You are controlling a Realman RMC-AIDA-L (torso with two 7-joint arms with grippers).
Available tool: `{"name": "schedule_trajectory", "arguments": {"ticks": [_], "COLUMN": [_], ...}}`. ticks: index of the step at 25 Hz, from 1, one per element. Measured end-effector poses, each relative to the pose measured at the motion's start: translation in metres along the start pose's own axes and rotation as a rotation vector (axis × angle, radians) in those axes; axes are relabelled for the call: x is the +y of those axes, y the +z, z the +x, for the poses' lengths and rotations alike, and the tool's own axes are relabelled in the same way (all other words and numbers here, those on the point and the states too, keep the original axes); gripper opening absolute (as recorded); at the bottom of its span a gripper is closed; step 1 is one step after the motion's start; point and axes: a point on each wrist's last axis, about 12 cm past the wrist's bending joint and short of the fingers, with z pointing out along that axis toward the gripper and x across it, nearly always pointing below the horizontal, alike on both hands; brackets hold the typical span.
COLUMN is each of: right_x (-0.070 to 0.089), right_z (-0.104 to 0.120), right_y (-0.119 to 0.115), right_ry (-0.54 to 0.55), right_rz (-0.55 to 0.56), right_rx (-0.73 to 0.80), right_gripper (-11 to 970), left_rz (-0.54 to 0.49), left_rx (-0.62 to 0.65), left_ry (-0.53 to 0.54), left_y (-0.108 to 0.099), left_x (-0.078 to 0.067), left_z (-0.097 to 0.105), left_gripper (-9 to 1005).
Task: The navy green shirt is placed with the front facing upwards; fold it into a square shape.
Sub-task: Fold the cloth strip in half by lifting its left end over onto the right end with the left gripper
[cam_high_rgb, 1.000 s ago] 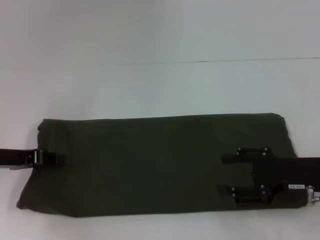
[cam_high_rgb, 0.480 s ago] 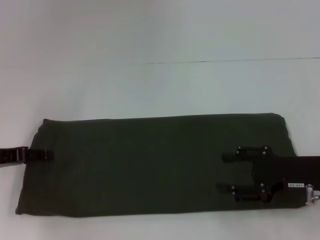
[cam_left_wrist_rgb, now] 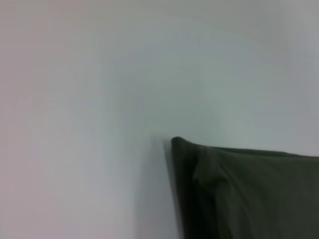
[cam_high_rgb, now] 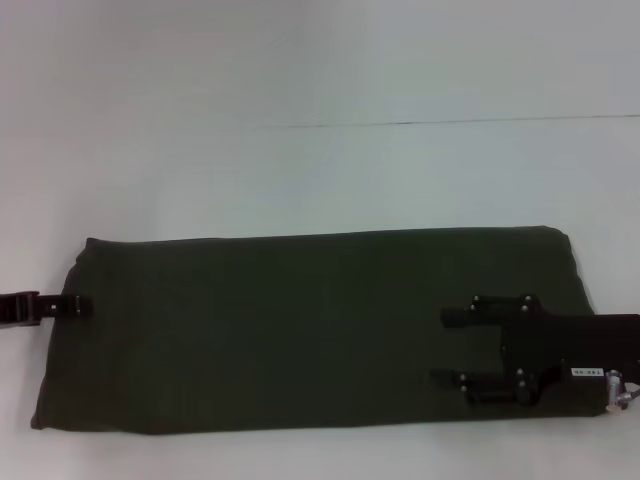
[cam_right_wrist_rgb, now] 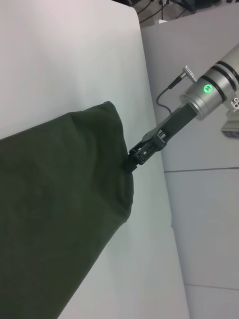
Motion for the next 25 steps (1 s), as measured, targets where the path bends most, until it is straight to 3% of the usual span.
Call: {"name": "schedule_trajectory", "arguments": {"ticks": [25], "right_x": [-0.0012], "right_z": [-0.0006], "right_y": [0.0019], "right_ry": [-0.005], "right_rz": [0.001], "right_rx": [0.008], "right_gripper": [779], "left_rz": [0.003], "left_rx": [0.038], "left_ry": [-0.012], "left_y": [0.0077], "left_x": [-0.0008], "left_z": [0.0088], "left_gripper": [903]}}
